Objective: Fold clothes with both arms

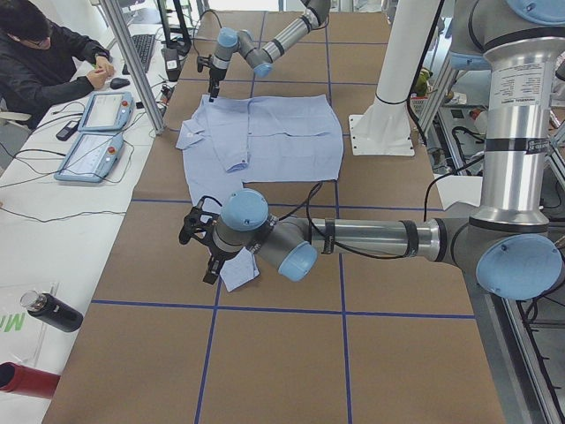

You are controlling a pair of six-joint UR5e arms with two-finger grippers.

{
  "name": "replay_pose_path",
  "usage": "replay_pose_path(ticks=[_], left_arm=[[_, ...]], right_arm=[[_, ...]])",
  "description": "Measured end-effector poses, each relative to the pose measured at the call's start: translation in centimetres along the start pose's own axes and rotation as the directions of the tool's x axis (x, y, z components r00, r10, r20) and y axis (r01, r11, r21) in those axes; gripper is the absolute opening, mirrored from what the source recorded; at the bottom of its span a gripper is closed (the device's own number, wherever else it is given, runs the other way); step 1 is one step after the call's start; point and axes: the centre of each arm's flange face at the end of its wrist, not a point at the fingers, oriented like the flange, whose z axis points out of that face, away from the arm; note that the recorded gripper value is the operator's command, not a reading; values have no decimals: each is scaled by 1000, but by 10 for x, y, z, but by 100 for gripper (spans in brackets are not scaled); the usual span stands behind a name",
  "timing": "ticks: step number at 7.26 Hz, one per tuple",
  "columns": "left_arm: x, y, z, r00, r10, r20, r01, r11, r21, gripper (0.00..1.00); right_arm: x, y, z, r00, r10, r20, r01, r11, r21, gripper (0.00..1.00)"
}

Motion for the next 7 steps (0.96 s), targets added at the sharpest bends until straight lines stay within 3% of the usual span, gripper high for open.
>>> replay_pose_path(ticks=[3, 4, 5, 7], left_arm=[[0, 0, 0, 1000, -1, 0, 1, 1000, 0, 100], [0, 0, 0, 1000, 0, 1, 0, 1000, 0, 100], [0, 0, 0, 1000, 0, 1, 0, 1000, 0, 100], [0, 0, 0, 1000, 0, 1, 0, 1000, 0, 100]], right_arm=[[4, 4, 4, 1000, 1, -3, -1, 1000, -5, 36], [6, 3, 4, 1000, 2, -4, -2, 1000, -4, 16], [8, 1, 2, 1000, 4, -4, -4, 1000, -2, 5], [11, -2, 0, 1000, 5, -4, -5, 1000, 2, 0]])
